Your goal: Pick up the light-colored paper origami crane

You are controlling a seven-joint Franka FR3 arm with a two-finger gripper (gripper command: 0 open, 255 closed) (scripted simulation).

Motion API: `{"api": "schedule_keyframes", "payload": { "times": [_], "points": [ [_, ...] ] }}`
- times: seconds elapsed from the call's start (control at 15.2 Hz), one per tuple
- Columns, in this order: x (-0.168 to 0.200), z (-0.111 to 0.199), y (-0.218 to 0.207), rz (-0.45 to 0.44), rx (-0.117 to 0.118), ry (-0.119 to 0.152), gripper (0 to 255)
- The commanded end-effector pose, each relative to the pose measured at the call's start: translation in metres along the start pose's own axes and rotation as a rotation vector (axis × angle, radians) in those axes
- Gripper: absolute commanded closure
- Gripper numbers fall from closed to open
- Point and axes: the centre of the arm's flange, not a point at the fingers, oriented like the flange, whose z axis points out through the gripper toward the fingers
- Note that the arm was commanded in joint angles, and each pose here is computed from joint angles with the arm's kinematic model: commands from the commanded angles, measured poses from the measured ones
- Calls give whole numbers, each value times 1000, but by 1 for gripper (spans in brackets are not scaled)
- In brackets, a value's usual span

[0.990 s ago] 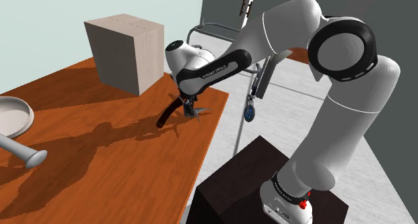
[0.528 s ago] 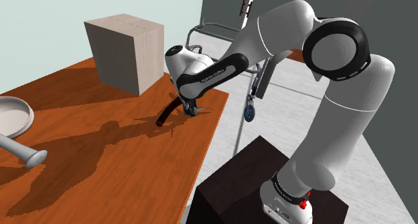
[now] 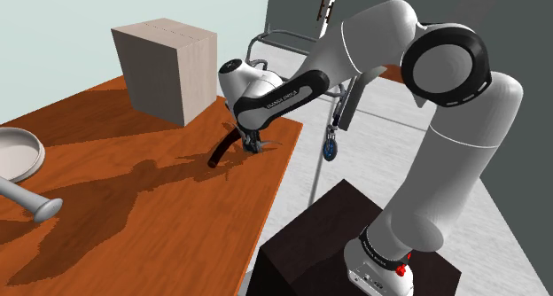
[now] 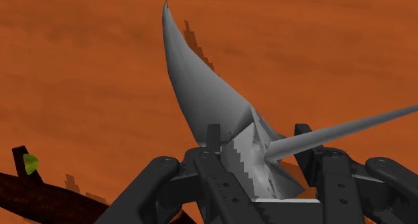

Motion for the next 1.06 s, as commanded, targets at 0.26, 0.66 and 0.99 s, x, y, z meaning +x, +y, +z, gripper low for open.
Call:
{"api": "schedule_keyframes", "payload": {
  "times": [0.26, 0.66, 0.99],
  "points": [
    [-8, -27, 5, -1, 0, 0, 255],
    [-17, -56, 12, -1, 0, 0, 255],
    [-22, -72, 15, -1, 1, 0, 255]
  ]
}}
